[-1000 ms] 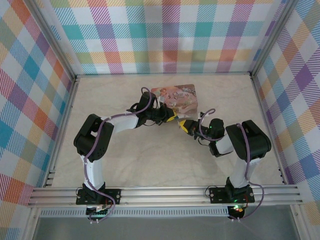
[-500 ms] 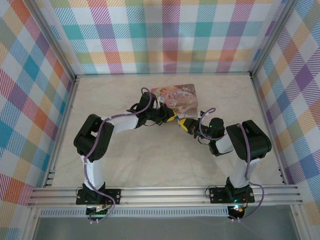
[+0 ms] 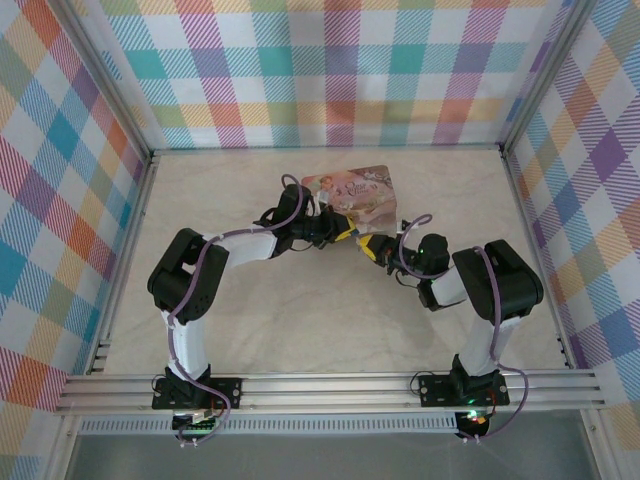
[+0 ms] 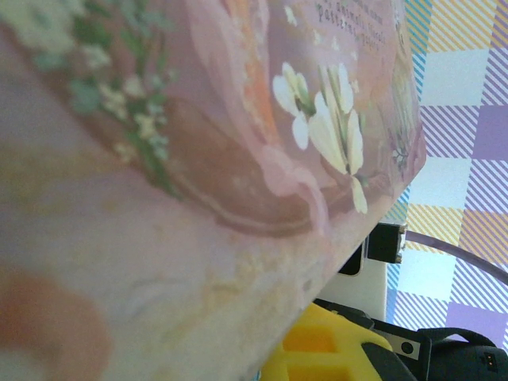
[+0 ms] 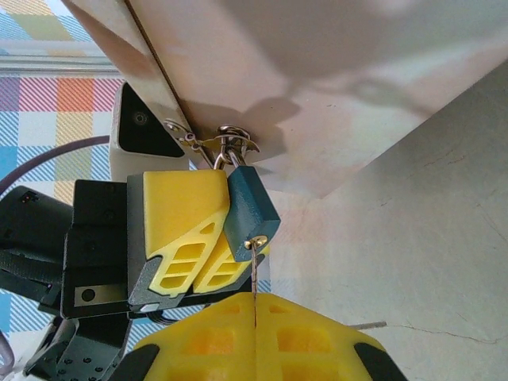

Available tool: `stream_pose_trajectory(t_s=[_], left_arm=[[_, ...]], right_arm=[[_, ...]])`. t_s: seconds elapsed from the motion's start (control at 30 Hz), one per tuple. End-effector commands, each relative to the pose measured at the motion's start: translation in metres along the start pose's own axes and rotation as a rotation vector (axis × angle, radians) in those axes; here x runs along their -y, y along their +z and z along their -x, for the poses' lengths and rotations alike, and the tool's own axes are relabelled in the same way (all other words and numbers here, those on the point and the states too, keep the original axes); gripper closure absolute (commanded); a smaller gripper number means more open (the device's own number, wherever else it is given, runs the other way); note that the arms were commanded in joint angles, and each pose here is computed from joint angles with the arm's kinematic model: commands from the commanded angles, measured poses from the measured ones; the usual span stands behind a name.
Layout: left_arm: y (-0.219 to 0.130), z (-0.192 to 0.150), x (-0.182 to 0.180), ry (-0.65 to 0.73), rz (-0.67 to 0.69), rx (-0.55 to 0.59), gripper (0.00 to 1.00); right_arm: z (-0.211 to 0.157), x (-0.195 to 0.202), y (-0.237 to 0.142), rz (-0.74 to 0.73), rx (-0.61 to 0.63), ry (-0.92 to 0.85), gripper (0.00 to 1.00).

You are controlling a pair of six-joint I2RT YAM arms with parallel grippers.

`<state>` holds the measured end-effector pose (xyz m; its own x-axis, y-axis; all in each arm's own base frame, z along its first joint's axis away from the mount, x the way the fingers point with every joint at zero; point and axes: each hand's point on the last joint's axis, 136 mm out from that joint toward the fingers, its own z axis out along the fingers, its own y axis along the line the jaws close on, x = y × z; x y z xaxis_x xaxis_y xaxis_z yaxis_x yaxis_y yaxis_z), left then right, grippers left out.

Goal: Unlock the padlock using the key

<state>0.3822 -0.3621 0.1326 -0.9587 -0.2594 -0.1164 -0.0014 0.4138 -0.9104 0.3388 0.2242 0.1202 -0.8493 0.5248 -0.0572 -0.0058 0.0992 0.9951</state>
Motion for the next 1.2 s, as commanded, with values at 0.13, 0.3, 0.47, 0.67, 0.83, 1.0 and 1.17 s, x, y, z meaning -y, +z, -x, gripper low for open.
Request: stream_pose_trajectory(t_s=[0.13, 0.3, 0.47, 0.67, 0.83, 1.0, 1.17], left_arm=[[-0.011, -0.014, 0.045, 0.06, -0.129, -0.04, 0.95], [-0.012, -0.013, 0.048, 0.061, -0.141, -0.04, 0.95], [-0.012, -0.014, 0.049, 0.066, -0.147, -0.04, 0.95], [-0.012, -0.014, 0.052, 0.071, -0.156, -0.039, 0.95], [-0.012, -0.012, 0.056, 0.069, -0.17, -0.03, 0.95], [-0.012, -0.012, 0.057, 0.069, -0.171, -0.026, 0.95], [-0.012, -0.011, 0.057, 0.069, -0.17, -0.022, 0.95]], right_arm=[[0.023, -0.016, 0.006, 0.055, 0.09, 0.065, 1.0], [0.029, -0.012, 0.0, 0.048, 0.149, 0.137, 1.0], [0.035, -0.013, -0.004, 0.055, 0.184, 0.195, 1.0], [0.035, -0.016, -0.002, 0.066, 0.173, 0.224, 1.0], [0.031, -0.018, 0.0, 0.067, 0.156, 0.231, 1.0], [0.024, -0.012, 0.003, 0.052, 0.143, 0.217, 1.0], [0.02, -0.016, 0.004, 0.05, 0.141, 0.185, 1.0]])
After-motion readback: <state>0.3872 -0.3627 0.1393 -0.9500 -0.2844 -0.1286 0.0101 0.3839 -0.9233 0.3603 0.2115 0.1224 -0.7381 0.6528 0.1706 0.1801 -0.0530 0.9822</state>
